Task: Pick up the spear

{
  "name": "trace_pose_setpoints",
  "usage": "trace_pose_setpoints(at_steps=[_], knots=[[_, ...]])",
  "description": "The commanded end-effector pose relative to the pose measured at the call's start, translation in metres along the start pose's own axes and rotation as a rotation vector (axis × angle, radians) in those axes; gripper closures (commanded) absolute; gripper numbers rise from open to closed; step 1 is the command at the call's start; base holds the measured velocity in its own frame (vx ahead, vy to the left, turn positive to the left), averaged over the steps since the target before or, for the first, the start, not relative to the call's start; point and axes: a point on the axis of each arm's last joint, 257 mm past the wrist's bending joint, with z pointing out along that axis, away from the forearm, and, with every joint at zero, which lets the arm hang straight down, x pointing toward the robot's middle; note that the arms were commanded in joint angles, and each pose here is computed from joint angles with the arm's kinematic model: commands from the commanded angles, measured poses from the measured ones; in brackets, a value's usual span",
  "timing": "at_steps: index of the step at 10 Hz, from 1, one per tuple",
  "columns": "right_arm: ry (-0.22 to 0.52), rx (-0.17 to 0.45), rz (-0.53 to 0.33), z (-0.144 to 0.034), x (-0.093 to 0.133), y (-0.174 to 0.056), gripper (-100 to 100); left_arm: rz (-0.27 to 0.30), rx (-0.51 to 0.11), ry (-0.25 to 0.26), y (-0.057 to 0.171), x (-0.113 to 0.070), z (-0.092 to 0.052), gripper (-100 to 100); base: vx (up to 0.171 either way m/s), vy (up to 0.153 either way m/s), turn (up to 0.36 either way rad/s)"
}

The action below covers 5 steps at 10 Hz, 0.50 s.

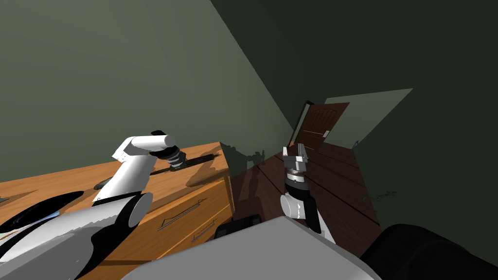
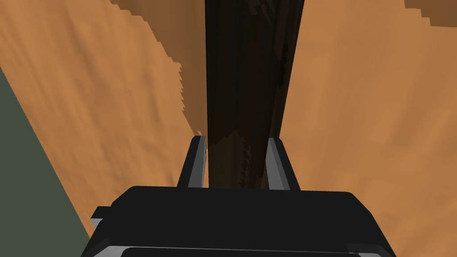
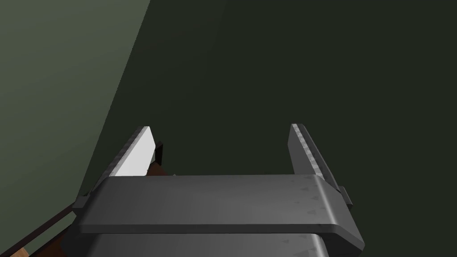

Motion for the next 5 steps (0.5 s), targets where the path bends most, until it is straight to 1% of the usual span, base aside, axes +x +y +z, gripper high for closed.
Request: trace_pose_setpoints(at_steps=[1,2,3,4,5], knots=[[0.0,0.0,0.0,0.0,0.0,0.0,0,0.001,0.008,0.021,-0.006,0.035,0.007,100,-0.04,0.087,-0.03],[0.0,0.0,0.0,0.0,0.0,0.0,0,-0.001,0.005,0.03,-0.012,0.042,0.003,100,-0.039,0.089,-0.019],[0.0,0.0,0.0,0.0,0.0,0.0,0,-0.006,-0.011,0.027,-0.008,0.04,0.007,100,-0.021,0.056,0.027],[0.0,0.0,0.0,0.0,0.0,0.0,0,0.002,0.004,0.041,-0.016,0.067,0.007,100,-0.036,0.11,0.129],[0.0,0.0,0.0,0.0,0.0,0.0,0,-0.005,-0.019,0.04,-0.013,0.067,0.011,100,-0.035,0.111,0.01]])
